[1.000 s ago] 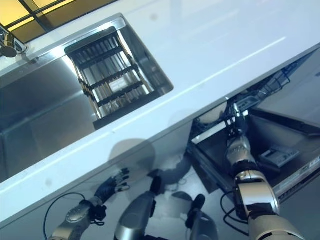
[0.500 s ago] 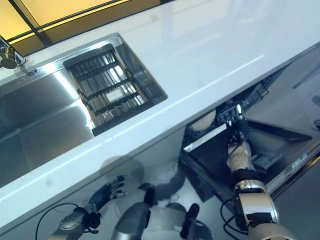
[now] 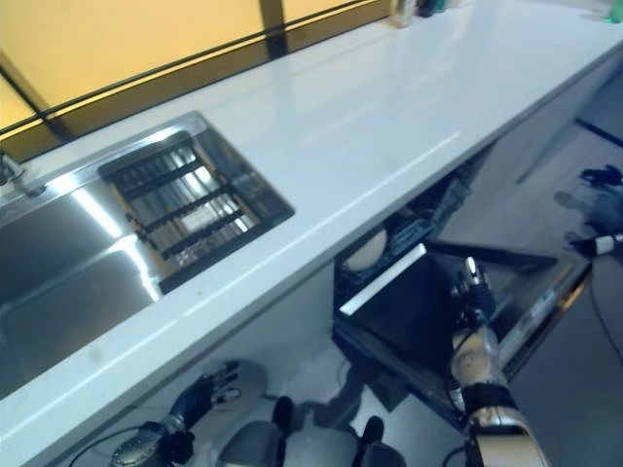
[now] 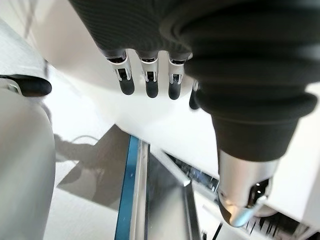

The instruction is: Pick up plates and place into dishwasher.

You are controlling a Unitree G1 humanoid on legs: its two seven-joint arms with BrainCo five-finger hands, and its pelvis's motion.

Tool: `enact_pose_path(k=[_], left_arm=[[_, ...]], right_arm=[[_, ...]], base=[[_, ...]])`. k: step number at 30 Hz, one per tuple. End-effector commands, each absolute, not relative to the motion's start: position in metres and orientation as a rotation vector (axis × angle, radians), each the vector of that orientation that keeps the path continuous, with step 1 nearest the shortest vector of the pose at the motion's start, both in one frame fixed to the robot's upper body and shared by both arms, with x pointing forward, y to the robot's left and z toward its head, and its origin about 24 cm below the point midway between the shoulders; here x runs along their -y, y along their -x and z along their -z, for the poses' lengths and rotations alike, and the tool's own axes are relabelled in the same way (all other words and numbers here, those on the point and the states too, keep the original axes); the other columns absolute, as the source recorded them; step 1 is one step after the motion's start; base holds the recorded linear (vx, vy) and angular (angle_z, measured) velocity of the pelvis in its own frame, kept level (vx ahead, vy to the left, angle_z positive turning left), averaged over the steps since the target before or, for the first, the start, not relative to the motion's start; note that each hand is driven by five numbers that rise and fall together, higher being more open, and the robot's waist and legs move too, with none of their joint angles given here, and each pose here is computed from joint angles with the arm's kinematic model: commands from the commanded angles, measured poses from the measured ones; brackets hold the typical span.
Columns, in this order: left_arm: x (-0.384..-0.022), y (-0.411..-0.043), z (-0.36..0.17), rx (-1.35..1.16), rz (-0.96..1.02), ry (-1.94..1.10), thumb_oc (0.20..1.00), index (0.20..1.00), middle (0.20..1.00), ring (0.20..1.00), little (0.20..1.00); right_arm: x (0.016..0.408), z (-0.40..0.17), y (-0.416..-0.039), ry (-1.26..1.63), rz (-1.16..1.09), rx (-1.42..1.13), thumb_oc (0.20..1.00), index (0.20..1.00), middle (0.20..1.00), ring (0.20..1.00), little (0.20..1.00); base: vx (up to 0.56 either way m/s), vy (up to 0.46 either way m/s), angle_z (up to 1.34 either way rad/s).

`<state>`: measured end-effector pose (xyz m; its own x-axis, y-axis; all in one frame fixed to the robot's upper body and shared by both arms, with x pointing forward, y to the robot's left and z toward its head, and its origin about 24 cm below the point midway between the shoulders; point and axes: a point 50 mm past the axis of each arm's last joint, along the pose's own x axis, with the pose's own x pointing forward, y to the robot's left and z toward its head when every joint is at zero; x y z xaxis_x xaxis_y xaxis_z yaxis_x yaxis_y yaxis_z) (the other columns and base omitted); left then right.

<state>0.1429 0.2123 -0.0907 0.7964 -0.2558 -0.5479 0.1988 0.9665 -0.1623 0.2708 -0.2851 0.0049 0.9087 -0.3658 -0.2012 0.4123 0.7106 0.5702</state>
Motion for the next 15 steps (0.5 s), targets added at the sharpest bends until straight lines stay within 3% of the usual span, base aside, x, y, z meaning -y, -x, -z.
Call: enact_pose_path(k=[1,10,15], left_arm=[[-0.223,-0.138,0.091,-0.597,0.185,0.055,1.000,1.000,1.000,1.000,1.000],[-0.233,-0.135,0.104,-0.680,0.158,0.028,1.000,1.000,1.000,1.000,1.000],[-0.231,-0.132,0.109,-0.699,0.162,0.016,1.000,1.000,1.000,1.000,1.000]], right_arm=[[0.292,-0.034,-0.268,-0.514,0.353,0.009,1.000,1.000,1.000,1.000,1.000],[0.345,-0.034,-0.236,-0.412,0.546,0.013,1.000,1.000,1.000,1.000,1.000],[0.348,-0.017,-0.227,-0.509,0.596,-0.011,1.000,1.000,1.000,1.000,1.000]], base=[[0.01,-0.036,-0.44],[-0.01,-0.054,-0.26],[-0.01,-0.070,-0.10]])
